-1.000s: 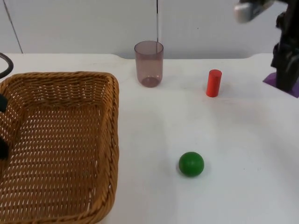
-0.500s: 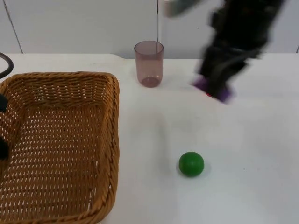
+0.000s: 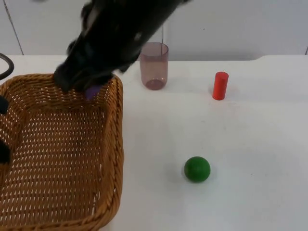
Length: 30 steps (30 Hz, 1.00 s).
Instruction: Pick up the basket with the left hand and place the triangular block into the basket with the right hand.
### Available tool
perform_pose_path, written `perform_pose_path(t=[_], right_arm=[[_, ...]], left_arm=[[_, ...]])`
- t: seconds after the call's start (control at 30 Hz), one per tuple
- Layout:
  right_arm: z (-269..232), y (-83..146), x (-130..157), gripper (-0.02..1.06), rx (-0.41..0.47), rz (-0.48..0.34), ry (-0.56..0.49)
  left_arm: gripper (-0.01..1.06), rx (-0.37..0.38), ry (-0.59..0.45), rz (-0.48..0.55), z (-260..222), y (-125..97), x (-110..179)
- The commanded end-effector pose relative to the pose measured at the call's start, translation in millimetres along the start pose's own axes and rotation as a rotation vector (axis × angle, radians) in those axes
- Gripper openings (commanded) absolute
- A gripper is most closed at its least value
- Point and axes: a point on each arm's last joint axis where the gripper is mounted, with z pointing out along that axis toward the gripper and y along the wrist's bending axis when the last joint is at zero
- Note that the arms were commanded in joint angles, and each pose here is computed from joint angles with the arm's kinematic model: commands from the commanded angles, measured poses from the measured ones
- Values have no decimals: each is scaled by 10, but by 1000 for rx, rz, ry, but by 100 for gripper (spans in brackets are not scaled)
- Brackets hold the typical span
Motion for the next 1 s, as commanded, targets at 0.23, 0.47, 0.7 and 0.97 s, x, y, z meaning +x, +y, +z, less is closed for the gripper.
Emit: perform_pose_path(t=[0.23,0.47,0.7,0.97], right_arm=[[108,2,-5,77,5,16,-30],[-795,-218,-224,78,81,-15,-100],[-1960,-416,-67,78,169,86,-214],[-2583,-315,608,78,233,144,-251]], left_arm=[[0,36,3,-12,-23,-38,15],[0,36,3,-12,-23,-38,15],[0,58,-19,-10,-24,-59,-5],[0,68,-27,-12,-25,-67,-12]])
